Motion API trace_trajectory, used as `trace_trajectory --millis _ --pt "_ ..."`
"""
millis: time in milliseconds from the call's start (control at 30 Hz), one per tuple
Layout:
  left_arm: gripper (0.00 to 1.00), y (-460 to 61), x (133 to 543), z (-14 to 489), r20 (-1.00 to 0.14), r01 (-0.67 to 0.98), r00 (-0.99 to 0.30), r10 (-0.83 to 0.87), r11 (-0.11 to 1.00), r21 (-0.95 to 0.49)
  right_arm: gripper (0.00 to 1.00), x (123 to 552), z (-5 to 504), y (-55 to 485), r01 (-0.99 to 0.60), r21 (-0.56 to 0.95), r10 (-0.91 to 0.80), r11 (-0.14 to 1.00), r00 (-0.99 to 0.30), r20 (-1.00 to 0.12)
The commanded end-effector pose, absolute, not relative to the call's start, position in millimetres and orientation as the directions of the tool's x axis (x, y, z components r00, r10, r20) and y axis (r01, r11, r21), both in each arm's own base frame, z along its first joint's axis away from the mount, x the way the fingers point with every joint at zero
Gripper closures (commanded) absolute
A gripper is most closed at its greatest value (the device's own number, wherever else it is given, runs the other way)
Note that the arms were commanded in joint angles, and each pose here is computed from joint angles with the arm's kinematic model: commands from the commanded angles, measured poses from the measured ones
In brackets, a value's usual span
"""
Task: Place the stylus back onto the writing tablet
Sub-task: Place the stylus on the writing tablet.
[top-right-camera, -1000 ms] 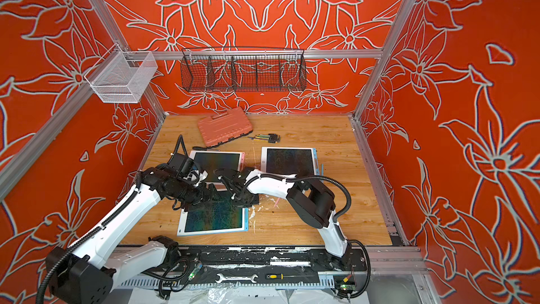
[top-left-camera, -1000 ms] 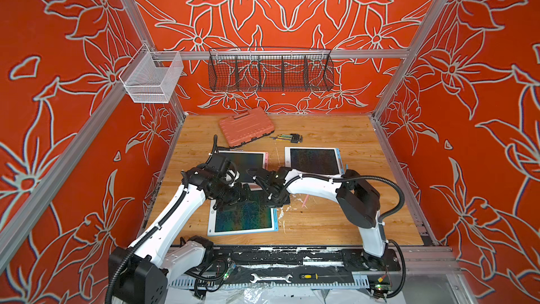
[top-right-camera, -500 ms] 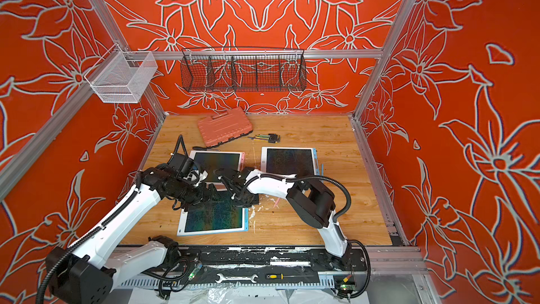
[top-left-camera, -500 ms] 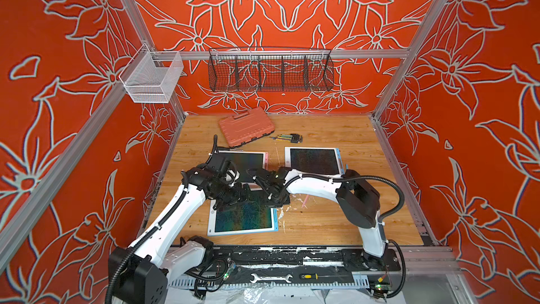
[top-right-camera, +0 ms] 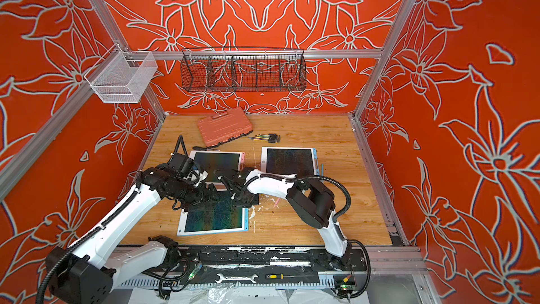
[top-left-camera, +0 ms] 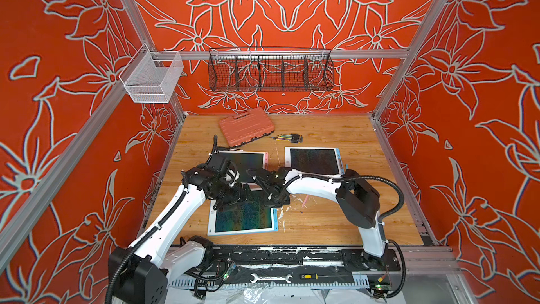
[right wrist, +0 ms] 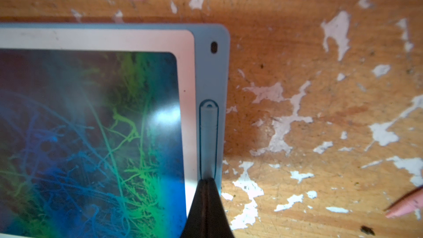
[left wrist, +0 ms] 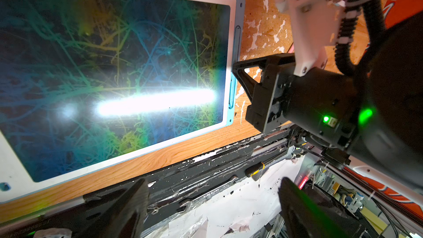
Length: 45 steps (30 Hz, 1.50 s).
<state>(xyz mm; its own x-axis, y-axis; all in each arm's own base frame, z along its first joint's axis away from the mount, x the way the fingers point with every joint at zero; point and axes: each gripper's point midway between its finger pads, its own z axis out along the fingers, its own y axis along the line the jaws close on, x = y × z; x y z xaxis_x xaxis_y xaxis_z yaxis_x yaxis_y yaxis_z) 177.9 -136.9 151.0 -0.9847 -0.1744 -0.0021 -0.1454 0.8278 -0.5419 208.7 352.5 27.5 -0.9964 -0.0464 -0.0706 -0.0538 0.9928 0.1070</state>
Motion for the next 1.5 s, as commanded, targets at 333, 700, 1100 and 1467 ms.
trace_trajectory --millis 333,700,1100,1467 --pt "0.13 -131 175 153 -0.012 -0.150 -0.983 -0.183 0.838 -0.524 0.90 220 45 352 -0.079 0.120 -0.059 0.990 -0.985 -0.161" --pt "0.13 -131 177 158 -0.039 -0.139 -0.981 -0.189 0.831 -0.538 0.91 221 67 344 -0.045 0.134 -0.019 0.990 -0.982 -0.186" --pt "0.13 -133 177 157 -0.026 -0.138 -0.983 -0.182 0.827 -0.545 0.95 213 41 349 -0.063 0.107 -0.052 0.992 -0.993 -0.107" --pt "0.13 -133 177 156 -0.021 -0.140 -0.983 -0.180 0.828 -0.543 0.95 208 21 348 -0.074 0.075 -0.069 0.994 -0.996 -0.060"
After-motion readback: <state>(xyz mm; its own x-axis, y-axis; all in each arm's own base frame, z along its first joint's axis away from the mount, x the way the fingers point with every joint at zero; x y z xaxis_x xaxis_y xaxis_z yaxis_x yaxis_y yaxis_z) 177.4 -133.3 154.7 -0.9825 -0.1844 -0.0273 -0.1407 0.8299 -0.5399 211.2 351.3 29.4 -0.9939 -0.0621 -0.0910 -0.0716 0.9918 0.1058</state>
